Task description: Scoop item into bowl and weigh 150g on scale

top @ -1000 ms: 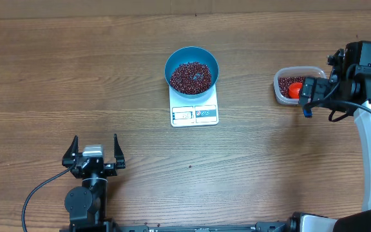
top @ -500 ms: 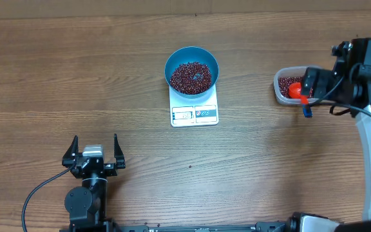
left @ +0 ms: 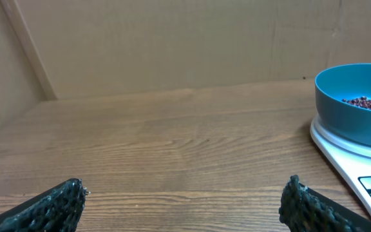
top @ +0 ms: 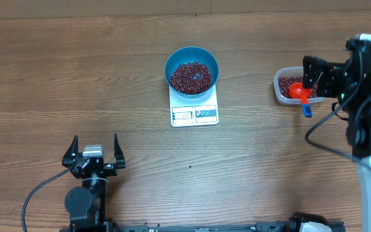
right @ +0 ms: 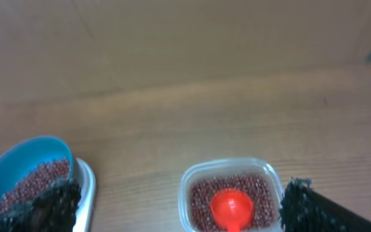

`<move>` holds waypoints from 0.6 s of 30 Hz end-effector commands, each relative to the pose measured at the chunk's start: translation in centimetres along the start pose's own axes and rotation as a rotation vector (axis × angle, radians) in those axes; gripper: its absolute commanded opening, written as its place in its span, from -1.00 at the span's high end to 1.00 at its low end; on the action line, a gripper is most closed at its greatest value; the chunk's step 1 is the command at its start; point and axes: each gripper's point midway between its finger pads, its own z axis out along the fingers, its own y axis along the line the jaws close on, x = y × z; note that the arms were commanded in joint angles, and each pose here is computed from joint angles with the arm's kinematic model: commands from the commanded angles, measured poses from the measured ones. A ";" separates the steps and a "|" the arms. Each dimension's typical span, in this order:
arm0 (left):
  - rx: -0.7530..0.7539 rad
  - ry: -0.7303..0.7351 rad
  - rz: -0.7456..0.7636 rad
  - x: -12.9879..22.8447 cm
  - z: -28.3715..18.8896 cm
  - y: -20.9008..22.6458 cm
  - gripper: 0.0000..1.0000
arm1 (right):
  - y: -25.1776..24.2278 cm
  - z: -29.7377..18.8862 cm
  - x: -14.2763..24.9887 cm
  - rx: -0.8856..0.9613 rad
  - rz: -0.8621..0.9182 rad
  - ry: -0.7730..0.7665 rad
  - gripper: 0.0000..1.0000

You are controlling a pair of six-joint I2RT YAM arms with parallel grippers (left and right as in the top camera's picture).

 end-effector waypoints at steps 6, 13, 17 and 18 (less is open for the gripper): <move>-0.016 -0.003 0.018 0.0 0.0 0.3 -0.99 | 1.5 -3.8 1.2 -0.069 0.018 -0.269 -1.00; -0.016 -0.003 0.018 0.0 0.0 0.3 -0.99 | 1.9 -6.2 3.4 -0.083 -0.017 -0.417 -1.00; -0.016 -0.003 0.018 0.0 0.0 0.3 -0.99 | 2.1 -7.0 4.7 -0.093 -0.034 -0.489 -1.00; -0.016 -0.003 0.018 0.0 0.0 0.3 -0.99 | 2.2 -7.1 5.0 -0.096 -0.038 -0.502 -1.00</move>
